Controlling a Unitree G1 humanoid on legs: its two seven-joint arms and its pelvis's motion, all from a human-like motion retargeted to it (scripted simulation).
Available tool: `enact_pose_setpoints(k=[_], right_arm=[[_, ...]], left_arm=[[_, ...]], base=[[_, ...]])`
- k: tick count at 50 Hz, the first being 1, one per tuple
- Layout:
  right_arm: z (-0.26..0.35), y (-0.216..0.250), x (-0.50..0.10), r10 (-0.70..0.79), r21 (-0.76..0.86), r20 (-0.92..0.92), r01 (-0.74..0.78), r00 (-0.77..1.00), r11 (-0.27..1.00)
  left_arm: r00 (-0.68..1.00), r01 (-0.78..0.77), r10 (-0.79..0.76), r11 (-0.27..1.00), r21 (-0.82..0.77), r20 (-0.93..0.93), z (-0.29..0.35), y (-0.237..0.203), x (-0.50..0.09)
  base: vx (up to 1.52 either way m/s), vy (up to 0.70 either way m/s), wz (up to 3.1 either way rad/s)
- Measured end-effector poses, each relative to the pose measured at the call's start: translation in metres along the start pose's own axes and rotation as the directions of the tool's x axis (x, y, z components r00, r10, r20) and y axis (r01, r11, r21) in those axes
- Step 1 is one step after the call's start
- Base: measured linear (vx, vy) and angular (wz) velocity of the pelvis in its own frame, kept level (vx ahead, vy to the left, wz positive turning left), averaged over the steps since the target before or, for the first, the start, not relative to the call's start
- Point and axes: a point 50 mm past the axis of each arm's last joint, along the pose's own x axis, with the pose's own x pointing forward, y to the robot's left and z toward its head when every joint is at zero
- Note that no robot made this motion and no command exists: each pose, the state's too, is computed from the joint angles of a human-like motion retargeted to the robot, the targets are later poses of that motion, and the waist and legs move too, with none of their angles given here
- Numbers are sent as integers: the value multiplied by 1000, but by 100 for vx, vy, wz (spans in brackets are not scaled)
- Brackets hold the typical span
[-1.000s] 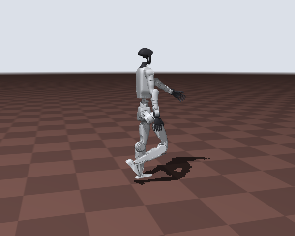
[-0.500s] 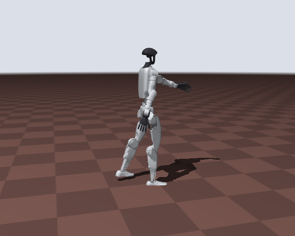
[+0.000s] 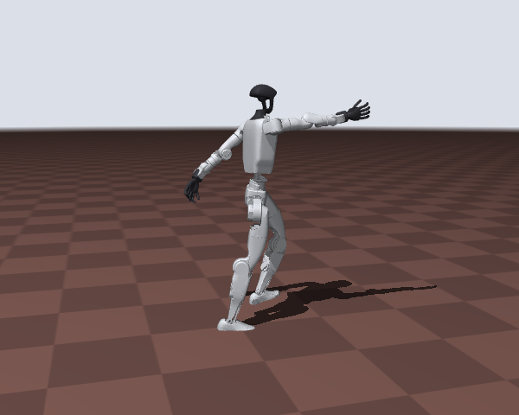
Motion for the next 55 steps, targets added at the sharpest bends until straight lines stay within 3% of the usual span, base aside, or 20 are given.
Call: enact_pose_setpoints(k=[3,5,7,10,12,16,19,23,27,30,33,38,41,43,45,47,50,55], right_arm=[[-76,-15,-17,-49,-19,-164,46,985,999],[-143,-42,-43,-99,-145,-325,54,941,988],[-221,-87,-94,-150,-304,-510,-15,847,952],[-306,-182,-214,-252,-456,-788,-258,561,852],[-323,-250,-311,-361,-440,-895,-387,261,810],[-275,-340,-508,-486,-324,-808,-438,-333,839],[-198,-368,-615,-481,-304,-629,-376,-611,875],[-97,-383,-687,-439,-373,-417,-291,-796,881],[-44,-395,-701,-444,-566,-360,-187,-821,803],[-49,-404,-690,-500,-686,-410,-103,-763,720],[-91,-405,-669,-557,-710,-487,-66,-673,701],[-204,-370,-606,-556,-556,-650,-176,-518,813],[-278,-333,-516,-516,-443,-814,-290,-267,848],[-310,-304,-432,-464,-409,-884,-380,-60,829],[-318,-273,-330,-414,-464,-886,-402,210,789],[-297,-233,-223,-329,-509,-807,-297,490,808],[-212,-168,-89,-178,-452,-544,-108,820,885],[-15,-108,12,-98,-291,11,97,995,952]], left_arm=[[957,-115,99,992,47,271,94,-20,5],[886,-140,117,990,17,450,162,-43,-4],[811,-162,73,981,103,580,229,-76,-25],[658,-254,-70,917,308,750,334,-138,-96],[470,-369,-150,862,348,870,399,-180,-183],[4,-611,-276,760,221,961,443,-253,-395],[-361,-616,-324,787,38,875,408,-279,-537],[-665,-559,-337,817,-144,666,330,-278,-662],[-789,-504,-314,822,-264,528,271,-261,-719],[-829,-454,-292,850,-267,477,260,-255,-728],[-830,-423,-305,890,-172,466,286,-262,-705],[-678,-418,-360,906,66,640,377,-297,-578],[-286,-473,-406,847,241,868,431,-289,-419],[140,-416,-375,817,398,916,433,-245,-291],[468,-292,-279,847,445,839,396,-184,-182],[670,-231,-147,890,392,728,337,-116,-107],[836,-190,0,938,289,549,231,-25,-52],[929,-284,257,956,71,266,75,91,-69]], base=[[62,24,-91],[53,30,25],[43,31,119],[33,24,155],[41,15,206],[48,7,227],[48,0,116],[46,-5,22],[45,-8,29],[47,-11,52],[51,-12,82],[55,-22,75],[45,-30,-25],[30,-25,62],[25,-14,115],[35,-9,48],[38,-8,-1],[36,-4,29]])
